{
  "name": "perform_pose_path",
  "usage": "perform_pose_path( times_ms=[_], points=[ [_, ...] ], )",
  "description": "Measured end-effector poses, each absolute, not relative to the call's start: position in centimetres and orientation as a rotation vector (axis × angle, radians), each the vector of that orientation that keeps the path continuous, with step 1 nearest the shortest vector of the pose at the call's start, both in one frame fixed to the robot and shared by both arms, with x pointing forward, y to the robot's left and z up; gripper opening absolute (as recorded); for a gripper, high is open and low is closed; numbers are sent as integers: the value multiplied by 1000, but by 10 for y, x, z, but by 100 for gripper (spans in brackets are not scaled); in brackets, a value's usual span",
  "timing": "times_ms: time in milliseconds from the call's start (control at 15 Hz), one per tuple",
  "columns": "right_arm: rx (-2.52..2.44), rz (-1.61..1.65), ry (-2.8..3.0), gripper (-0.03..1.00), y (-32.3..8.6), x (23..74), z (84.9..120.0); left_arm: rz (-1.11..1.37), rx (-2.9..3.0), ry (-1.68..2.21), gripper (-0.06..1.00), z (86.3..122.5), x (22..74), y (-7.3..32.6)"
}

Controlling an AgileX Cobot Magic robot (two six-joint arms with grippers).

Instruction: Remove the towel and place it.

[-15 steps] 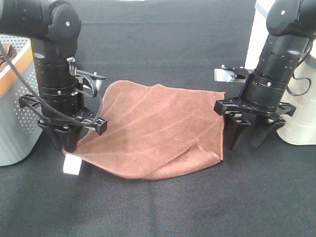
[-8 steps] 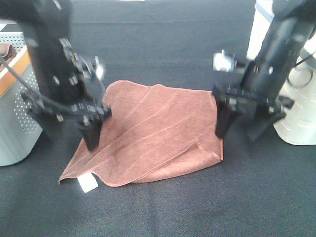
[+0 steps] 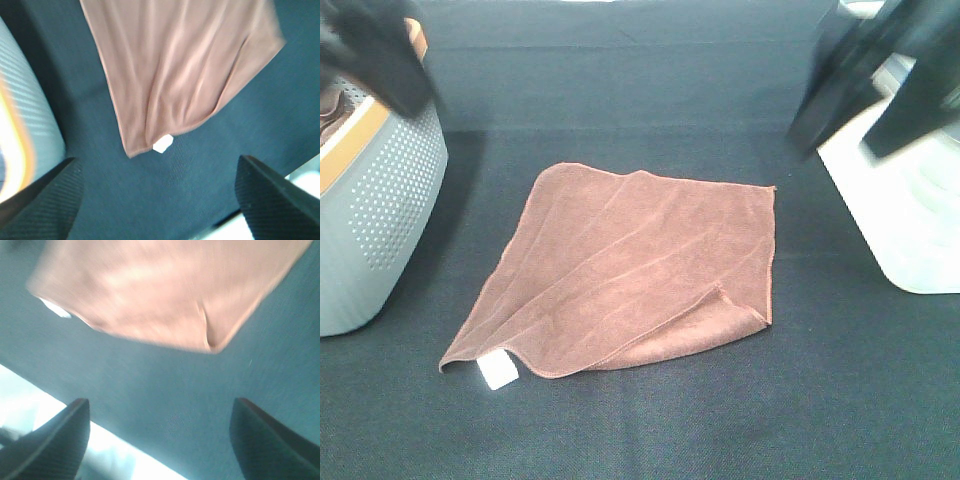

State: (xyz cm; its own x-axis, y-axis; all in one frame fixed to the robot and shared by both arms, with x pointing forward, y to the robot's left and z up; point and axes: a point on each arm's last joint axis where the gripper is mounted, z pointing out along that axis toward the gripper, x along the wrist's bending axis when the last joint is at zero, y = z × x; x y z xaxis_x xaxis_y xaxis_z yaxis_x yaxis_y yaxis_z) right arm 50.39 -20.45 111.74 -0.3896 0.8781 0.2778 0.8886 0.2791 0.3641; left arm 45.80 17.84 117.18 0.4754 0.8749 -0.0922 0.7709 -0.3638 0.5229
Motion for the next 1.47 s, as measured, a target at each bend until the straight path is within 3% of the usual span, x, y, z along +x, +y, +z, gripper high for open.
perform_pose_path(
  times_ms=[200, 333, 533, 733, 867, 1067, 1467],
  points=[
    [-1720, -980, -2594, 73, -218, 453, 1168, 422, 2055, 1304, 79, 1215, 406, 210],
    [-1730, -1031, -2640, 73, -231, 410, 1169, 465, 1981, 1271, 79, 1220, 365, 232],
    [-1743, -979, -2657, 73, -246, 357, 1133, 459, 1992, 1278, 79, 1186, 326, 252],
    [-1765, -907, -2701, 73, -265, 297, 1069, 398, 2085, 1342, 79, 1118, 299, 266],
    [-1772, -901, -2721, 73, -270, 285, 1055, 378, 2114, 1362, 79, 1101, 296, 268],
    [-1790, -1259, -2786, 73, -278, 255, 1059, 324, 2270, 1347, 79, 1051, 286, 272],
    [-1912, -1485, -2803, 73, -289, 244, 1053, 380, 2273, 1118, 79, 1041, 291, 264]
  ],
)
